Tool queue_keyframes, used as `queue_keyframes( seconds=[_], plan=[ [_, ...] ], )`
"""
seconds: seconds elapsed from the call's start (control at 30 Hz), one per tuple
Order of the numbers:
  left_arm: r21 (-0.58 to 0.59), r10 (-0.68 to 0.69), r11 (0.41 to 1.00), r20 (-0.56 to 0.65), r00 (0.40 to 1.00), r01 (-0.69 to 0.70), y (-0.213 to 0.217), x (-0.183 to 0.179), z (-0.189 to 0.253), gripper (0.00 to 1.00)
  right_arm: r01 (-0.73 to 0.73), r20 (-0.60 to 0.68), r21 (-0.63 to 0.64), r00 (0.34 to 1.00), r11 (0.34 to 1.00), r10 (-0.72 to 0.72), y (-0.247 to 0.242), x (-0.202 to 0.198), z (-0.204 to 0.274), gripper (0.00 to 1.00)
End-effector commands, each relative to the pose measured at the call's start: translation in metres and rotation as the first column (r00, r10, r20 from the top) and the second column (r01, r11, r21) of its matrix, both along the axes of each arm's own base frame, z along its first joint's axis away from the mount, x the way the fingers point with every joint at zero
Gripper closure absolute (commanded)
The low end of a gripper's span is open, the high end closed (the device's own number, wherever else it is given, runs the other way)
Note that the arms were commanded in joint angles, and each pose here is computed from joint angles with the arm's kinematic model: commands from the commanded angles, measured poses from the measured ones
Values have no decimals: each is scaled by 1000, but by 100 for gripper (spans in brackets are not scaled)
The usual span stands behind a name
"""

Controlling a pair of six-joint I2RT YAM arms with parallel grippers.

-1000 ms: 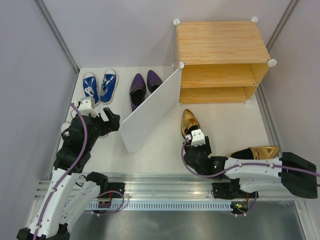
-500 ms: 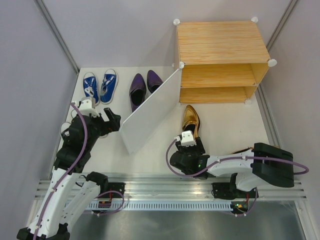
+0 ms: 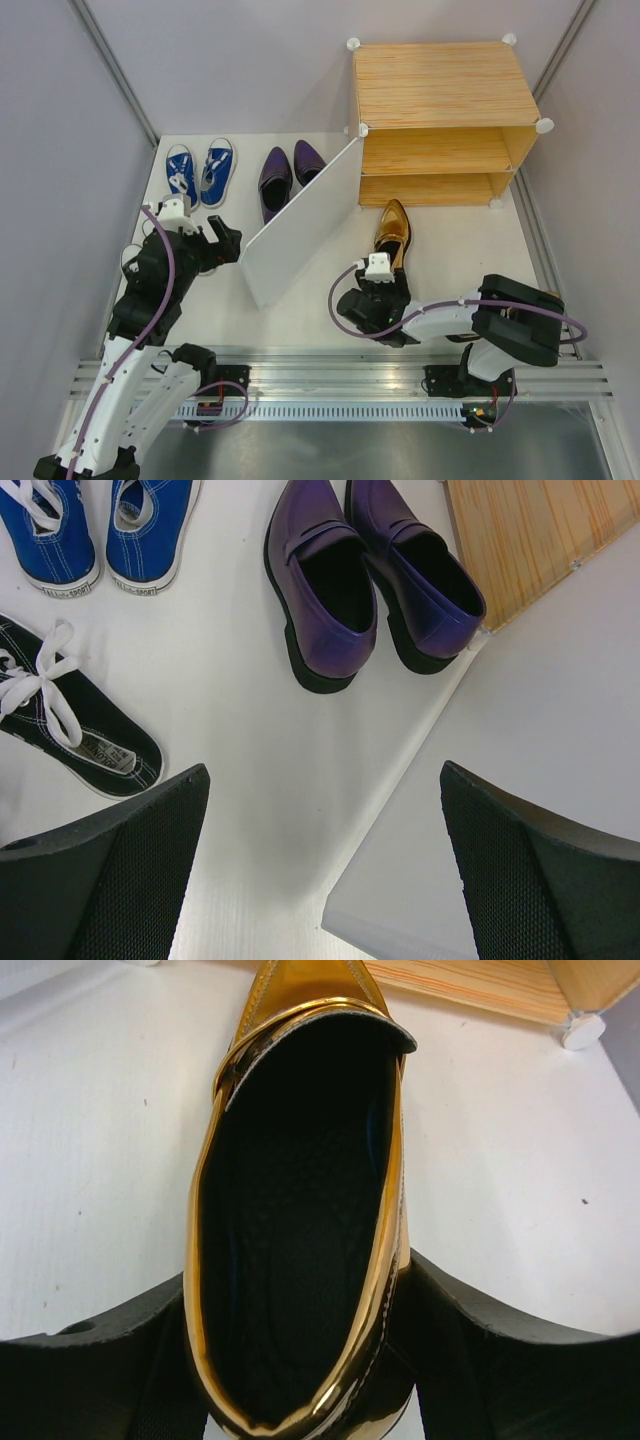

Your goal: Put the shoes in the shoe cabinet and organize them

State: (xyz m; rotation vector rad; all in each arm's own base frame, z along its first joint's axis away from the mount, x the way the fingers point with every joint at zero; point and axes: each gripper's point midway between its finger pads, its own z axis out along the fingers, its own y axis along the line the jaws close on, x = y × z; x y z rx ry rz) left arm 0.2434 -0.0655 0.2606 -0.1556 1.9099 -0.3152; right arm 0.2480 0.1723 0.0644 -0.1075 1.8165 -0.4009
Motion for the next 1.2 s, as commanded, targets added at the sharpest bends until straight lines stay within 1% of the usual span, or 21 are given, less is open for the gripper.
queue_keyframes(
  seconds=[0.0,0.03,0.07,0.13,0.17,0.23,0.3,0.37,0.4,0.5,0.6,0.67,0.77,0.97,1.17],
  plan=[
    [-24,-27,999,37,999,28,-7,2,9,2,33,32,88,999,996,-35,-9,12,2,99],
    [-25,-28,999,37,999,29,-7,2,9,2,15,64,184,998,983,-27,-2,17,7,99],
    [-26,-31,999,35,999,32,-8,2,8,2,-5,39,180,999,984,-2,-9,15,-3,99],
    [-27,-37,999,33,999,37,-9,2,8,2,9,57,259,998,966,-25,-17,25,2,99],
    [-28,-38,999,35,999,39,-9,2,8,2,5,49,231,999,973,-17,-25,25,-1,99],
    [-30,-42,999,37,998,43,-10,2,9,2,9,79,267,996,964,-31,-28,33,6,99],
    [-29,-46,998,36,998,47,-10,1,9,2,3,78,254,997,967,-24,-33,37,5,99],
    [-29,-44,999,36,998,45,-10,2,8,2,-11,97,268,995,963,-16,-29,41,8,99],
    [-29,-44,999,36,998,45,-10,2,8,2,-13,87,247,996,969,-9,-28,42,3,99],
    [-28,-49,998,35,998,50,-11,2,8,2,-9,70,247,997,969,-8,-21,46,-9,99],
    [-29,-49,998,33,998,50,-11,2,7,2,-20,60,280,998,960,3,-15,47,-18,99],
    [-29,-49,998,33,998,50,-11,2,8,2,-30,63,331,998,943,10,-9,49,-20,99],
    [-29,-50,998,28,998,51,-12,3,6,2,-26,73,353,997,935,1,-8,49,-18,99],
    [-31,-57,998,26,998,58,-13,3,6,2,-46,110,410,994,911,1,-17,51,0,96],
    [-30,-60,998,21,998,61,-14,3,5,2,-87,143,505,990,859,17,-30,59,27,95]
  ],
)
